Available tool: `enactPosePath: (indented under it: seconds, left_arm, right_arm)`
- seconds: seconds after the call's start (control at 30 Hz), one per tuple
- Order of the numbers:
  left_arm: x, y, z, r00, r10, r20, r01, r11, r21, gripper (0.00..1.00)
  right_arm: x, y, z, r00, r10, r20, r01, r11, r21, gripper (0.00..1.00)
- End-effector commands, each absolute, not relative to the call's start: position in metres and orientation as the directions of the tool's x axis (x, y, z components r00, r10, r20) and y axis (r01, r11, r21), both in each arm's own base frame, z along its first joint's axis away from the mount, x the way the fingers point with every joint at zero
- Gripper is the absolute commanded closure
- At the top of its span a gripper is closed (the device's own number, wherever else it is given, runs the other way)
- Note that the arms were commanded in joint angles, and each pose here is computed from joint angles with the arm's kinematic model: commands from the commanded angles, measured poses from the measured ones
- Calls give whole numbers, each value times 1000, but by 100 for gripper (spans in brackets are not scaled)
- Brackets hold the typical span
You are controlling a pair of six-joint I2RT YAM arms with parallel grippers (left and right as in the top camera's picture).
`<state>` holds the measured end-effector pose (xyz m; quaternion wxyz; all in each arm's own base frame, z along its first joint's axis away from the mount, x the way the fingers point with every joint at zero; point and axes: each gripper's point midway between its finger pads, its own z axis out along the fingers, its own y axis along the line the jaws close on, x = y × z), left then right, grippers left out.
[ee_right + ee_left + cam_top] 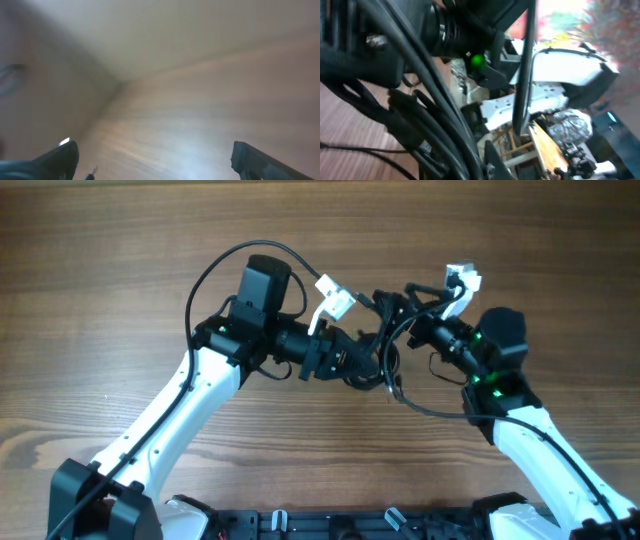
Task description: Untangle cables
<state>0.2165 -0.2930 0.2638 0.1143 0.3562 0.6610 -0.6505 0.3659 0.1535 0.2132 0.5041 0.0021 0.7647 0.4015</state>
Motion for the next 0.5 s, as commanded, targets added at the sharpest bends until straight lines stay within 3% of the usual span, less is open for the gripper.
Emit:
enactPosePath:
  seconds: [0.0, 0.13, 0.23, 0.33, 0.37, 0.47]
  left_arm:
    - [184, -291, 289, -695, 362, -621, 562, -266, -783, 96]
    - [194, -285, 289, -703, 336, -626, 575, -249, -779, 96]
    - [217, -280, 277, -724, 296, -623, 616, -130, -777, 96]
    - [247, -278, 255, -736, 256, -626, 659, 64, -749, 96]
    - [260, -276, 243, -743, 244, -623, 665, 163, -729, 94]
    - [279, -260, 205, -801, 236, -550, 594, 417, -687, 90]
  right_arm:
    - [403, 36, 178, -292, 707, -644, 149, 699, 700, 1]
    - [402, -12, 170, -225, 763, -606, 260, 646, 718, 0]
    - [400, -14, 171, -255, 827, -502, 236, 556, 797, 1]
    - [393, 15, 168, -407, 773, -487, 138, 579, 803, 0]
    - [383, 33, 158, -514, 706, -487, 88, 608, 789, 0]
    - [343, 45, 103, -660, 697, -281, 291, 581, 760, 0]
